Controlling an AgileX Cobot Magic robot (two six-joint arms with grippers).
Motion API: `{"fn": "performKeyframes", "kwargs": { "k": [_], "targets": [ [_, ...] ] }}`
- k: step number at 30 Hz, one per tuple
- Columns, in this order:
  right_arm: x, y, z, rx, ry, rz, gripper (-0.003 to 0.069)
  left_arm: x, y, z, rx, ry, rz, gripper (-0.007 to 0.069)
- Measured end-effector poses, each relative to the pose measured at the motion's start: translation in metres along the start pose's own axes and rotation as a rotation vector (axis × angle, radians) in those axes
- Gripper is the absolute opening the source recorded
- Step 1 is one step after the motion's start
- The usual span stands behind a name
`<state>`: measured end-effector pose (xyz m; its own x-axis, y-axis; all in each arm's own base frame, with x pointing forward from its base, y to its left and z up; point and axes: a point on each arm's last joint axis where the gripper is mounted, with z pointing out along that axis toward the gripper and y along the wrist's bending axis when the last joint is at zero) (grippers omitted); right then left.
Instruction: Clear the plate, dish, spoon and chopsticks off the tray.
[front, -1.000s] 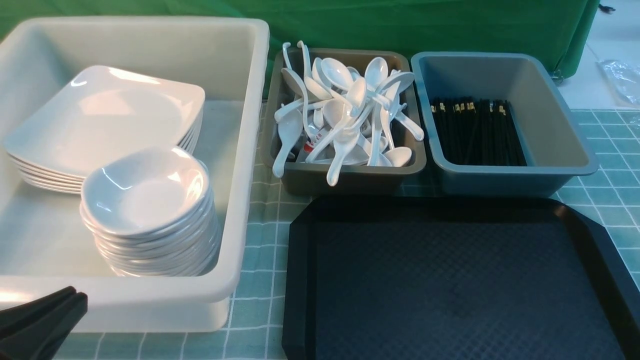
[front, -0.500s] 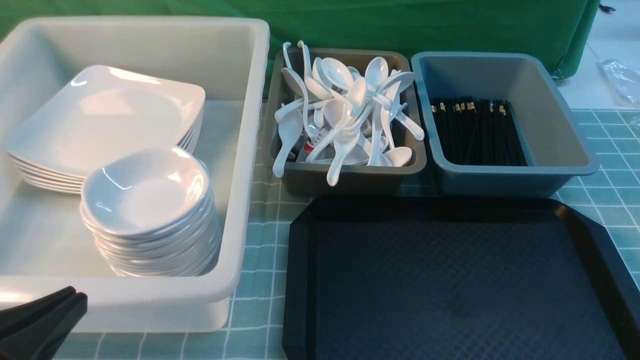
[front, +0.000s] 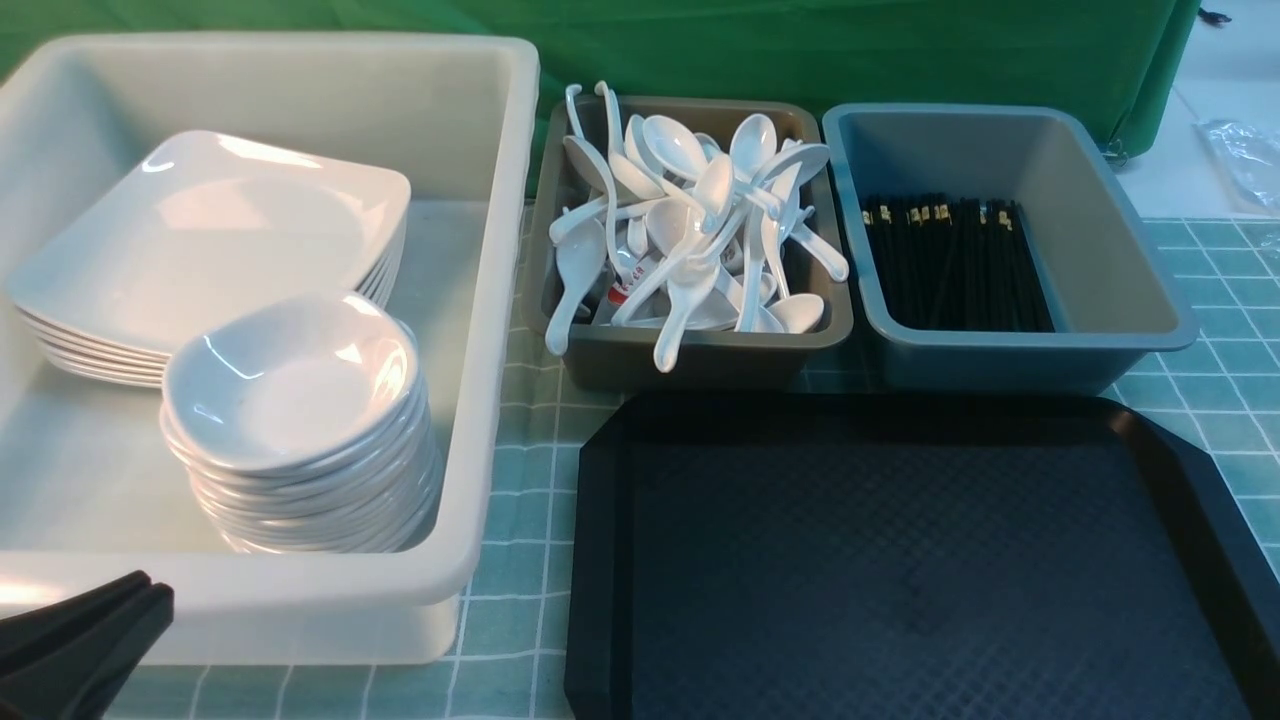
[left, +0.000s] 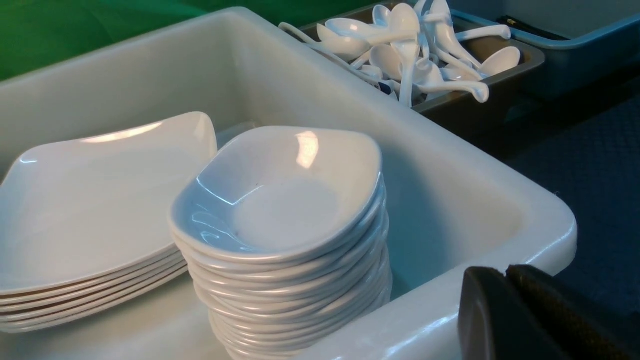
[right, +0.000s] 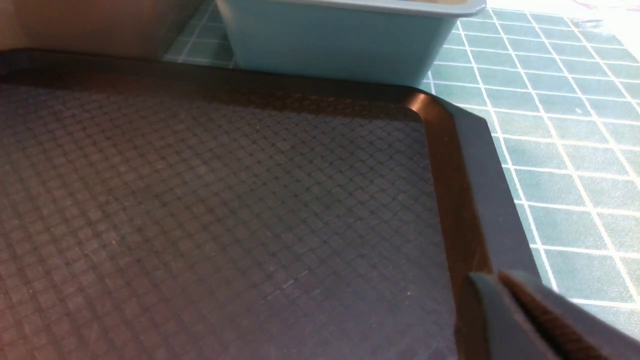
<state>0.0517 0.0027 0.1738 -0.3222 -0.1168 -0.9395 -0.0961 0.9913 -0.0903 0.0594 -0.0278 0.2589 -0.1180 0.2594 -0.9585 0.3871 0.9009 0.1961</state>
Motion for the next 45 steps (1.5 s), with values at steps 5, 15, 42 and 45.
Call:
{"fn": "performKeyframes", "kwargs": {
  "k": [5,15,42,45],
  "targets": [
    [0.000,0.000,0.000,0.000,0.000,0.000,0.0083,0.012,0.012,0.004,-0.167,-0.032,-0.106,0.0013],
    [0.000,0.000,0.000,0.000,-0.001,0.001,0.0090,0.075,0.009,0.002,-0.367,0.017,-0.291,0.0013],
    [0.000,0.000,0.000,0.001,-0.006,0.000,0.0144,0.077,0.009,0.002,-0.376,0.018,-0.290,0.0018],
    [0.000,0.000,0.000,0.001,-0.006,0.000,0.0146,0.077,0.009,0.002,-0.376,0.018,-0.289,0.0018]
  ]
}}
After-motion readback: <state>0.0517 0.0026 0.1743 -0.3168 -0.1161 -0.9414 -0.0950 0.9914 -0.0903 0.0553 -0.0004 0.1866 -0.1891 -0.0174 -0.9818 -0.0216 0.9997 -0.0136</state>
